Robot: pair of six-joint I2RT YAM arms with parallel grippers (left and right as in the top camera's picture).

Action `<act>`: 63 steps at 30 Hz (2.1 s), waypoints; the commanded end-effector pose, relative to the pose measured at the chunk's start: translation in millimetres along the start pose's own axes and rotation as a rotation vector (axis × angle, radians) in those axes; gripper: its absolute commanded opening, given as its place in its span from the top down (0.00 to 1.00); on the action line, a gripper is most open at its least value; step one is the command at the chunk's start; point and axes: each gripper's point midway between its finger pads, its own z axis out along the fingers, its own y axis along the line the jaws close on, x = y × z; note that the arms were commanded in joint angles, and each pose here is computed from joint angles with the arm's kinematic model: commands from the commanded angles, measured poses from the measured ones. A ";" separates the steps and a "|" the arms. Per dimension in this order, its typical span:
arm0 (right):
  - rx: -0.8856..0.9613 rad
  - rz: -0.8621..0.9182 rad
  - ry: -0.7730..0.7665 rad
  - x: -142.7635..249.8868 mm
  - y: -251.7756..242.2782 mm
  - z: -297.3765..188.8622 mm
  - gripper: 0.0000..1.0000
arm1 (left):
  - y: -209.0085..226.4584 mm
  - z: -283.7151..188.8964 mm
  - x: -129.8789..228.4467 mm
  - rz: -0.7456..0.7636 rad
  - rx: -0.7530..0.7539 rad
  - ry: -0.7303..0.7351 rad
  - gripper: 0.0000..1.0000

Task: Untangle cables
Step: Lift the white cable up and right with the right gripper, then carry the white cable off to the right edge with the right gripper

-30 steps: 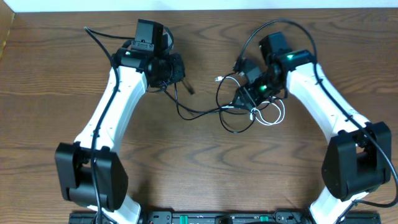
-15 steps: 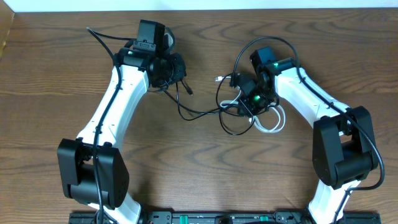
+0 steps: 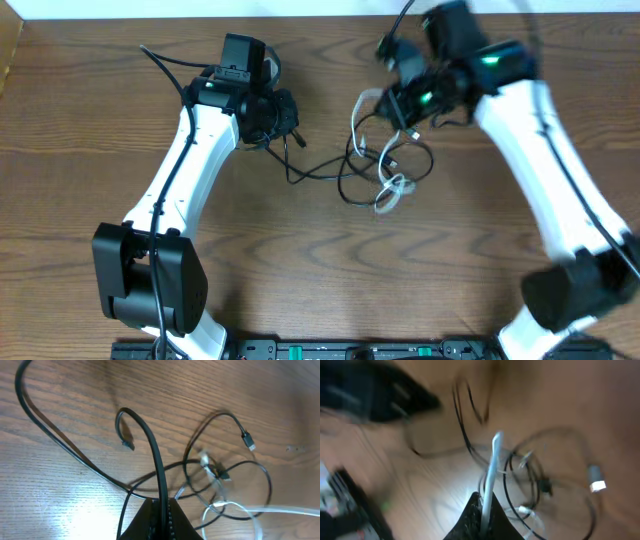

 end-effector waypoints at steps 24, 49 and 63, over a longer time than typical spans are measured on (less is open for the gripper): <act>0.504 0.182 -0.441 -58.4 -39.2 -158.1 0.99 | 18.3 4.1 -4.4 0.011 -0.080 -0.020 0.85; 0.995 0.372 -0.908 -95.7 -261.4 -291.0 0.99 | 25.5 3.3 -6.9 0.011 -0.122 -0.036 0.84; 1.308 0.324 -0.771 -42.3 -464.3 -225.3 0.99 | 44.8 0.3 8.3 -0.007 -0.218 0.016 0.84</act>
